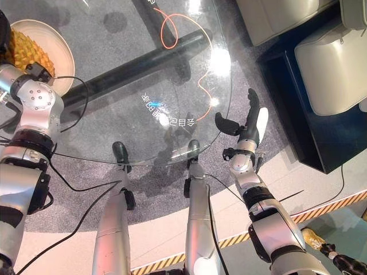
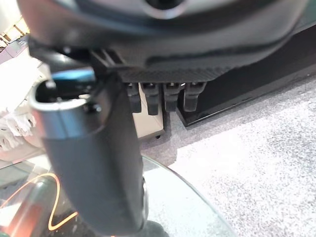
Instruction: Pick up the fruit to the plate
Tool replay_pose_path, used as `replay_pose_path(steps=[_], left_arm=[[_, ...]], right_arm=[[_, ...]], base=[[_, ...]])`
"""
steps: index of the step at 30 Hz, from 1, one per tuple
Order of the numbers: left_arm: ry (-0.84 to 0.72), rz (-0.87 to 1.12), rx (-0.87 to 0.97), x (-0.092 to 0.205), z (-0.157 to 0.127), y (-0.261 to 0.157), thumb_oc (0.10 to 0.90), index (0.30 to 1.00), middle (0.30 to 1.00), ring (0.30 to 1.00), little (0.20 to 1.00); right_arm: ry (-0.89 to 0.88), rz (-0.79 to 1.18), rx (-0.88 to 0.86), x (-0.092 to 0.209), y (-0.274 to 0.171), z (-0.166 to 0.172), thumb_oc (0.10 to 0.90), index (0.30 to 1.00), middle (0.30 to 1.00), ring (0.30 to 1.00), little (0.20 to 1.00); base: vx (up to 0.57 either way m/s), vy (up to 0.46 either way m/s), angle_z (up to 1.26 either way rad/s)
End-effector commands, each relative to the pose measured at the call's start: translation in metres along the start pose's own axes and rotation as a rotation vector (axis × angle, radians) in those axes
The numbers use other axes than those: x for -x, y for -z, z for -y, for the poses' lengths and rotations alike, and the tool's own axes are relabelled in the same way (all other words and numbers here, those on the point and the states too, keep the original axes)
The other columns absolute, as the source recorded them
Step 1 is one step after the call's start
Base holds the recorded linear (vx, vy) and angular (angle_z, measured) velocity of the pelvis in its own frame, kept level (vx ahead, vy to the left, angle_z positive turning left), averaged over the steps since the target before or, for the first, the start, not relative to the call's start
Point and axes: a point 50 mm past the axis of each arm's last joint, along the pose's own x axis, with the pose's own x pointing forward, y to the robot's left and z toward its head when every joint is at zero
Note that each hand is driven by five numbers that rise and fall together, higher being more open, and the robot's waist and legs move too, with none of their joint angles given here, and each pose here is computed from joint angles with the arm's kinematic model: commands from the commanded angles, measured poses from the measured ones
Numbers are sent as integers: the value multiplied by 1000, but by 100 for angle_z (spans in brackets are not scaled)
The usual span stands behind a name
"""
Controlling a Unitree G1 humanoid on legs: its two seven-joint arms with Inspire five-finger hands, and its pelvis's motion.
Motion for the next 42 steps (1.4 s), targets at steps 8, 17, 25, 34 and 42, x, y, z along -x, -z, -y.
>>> replay_pose_path(steps=[8, 17, 25, 34, 42], left_arm=[[-69, 259, 153, -43, 4, -67, 100, 300, 300, 300, 200], [-41, 245, 142, -44, 6, -66, 287, 460, 460, 460, 387], [-28, 238, 148, -45, 5, -65, 281, 455, 455, 455, 381], [7, 240, 170, -40, 8, -64, 298, 469, 469, 469, 398], [46, 243, 194, -32, 10, -60, 322, 491, 491, 491, 422]], right_arm=[[169, -334, 284, 17, 74, 57, 800, 900, 900, 900, 900], [169, -324, 277, 14, 71, 56, 800, 900, 900, 900, 900], [172, -317, 277, 14, 70, 55, 800, 900, 900, 900, 900], [180, -309, 273, 11, 67, 57, 800, 900, 900, 900, 900], [183, -310, 274, 15, 70, 55, 800, 900, 900, 900, 900]], base=[[0, 0, 0], [0, 0, 0], [0, 0, 0], [0, 0, 0], [0, 0, 0]])
